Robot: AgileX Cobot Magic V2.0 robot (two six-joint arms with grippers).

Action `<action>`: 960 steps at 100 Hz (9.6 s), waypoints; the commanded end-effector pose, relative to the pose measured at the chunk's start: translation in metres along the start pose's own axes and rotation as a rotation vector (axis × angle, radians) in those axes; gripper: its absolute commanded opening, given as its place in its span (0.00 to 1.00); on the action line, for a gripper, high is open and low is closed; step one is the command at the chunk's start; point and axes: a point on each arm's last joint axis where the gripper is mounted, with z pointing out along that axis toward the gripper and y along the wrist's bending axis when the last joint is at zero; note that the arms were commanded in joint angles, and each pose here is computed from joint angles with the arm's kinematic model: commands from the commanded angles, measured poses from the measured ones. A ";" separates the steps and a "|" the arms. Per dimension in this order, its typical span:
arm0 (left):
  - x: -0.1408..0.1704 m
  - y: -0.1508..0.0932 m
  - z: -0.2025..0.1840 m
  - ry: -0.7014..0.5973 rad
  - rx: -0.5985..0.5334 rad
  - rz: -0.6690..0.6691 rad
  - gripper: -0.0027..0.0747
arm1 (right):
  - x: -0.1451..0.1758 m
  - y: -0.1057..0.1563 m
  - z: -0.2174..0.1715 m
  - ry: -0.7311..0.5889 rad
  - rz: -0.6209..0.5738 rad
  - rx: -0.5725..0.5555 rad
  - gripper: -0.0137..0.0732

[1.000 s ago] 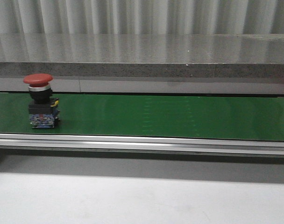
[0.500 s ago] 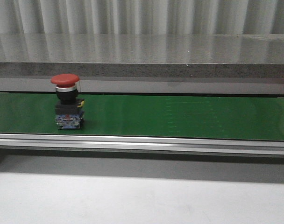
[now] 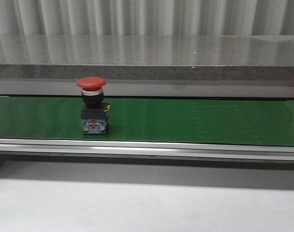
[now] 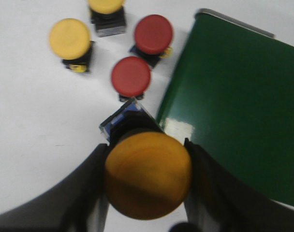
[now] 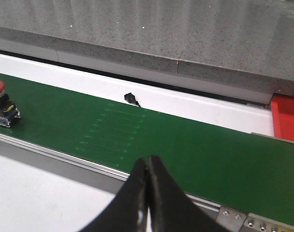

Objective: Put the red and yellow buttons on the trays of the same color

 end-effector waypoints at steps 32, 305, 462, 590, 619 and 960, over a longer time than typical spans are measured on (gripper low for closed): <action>-0.009 -0.043 0.034 0.063 0.108 0.091 0.09 | -0.012 -0.001 -0.001 -0.075 -0.006 0.009 0.09; 0.185 -0.031 -0.100 -0.754 0.318 0.355 0.01 | -0.049 0.014 0.247 0.847 0.050 -0.219 0.89; 0.185 -0.031 -0.100 -0.754 0.318 0.355 0.01 | -0.042 -0.237 0.207 0.356 0.569 0.678 0.41; 0.185 -0.031 -0.100 -0.754 0.318 0.355 0.01 | -0.038 -0.216 0.207 0.318 0.628 0.630 0.90; 0.185 -0.031 -0.100 -0.754 0.318 0.355 0.01 | -0.076 -0.138 0.184 0.416 0.503 0.405 0.90; 0.185 -0.031 -0.100 -0.754 0.318 0.355 0.01 | 0.072 -0.194 0.150 0.595 0.888 0.818 0.76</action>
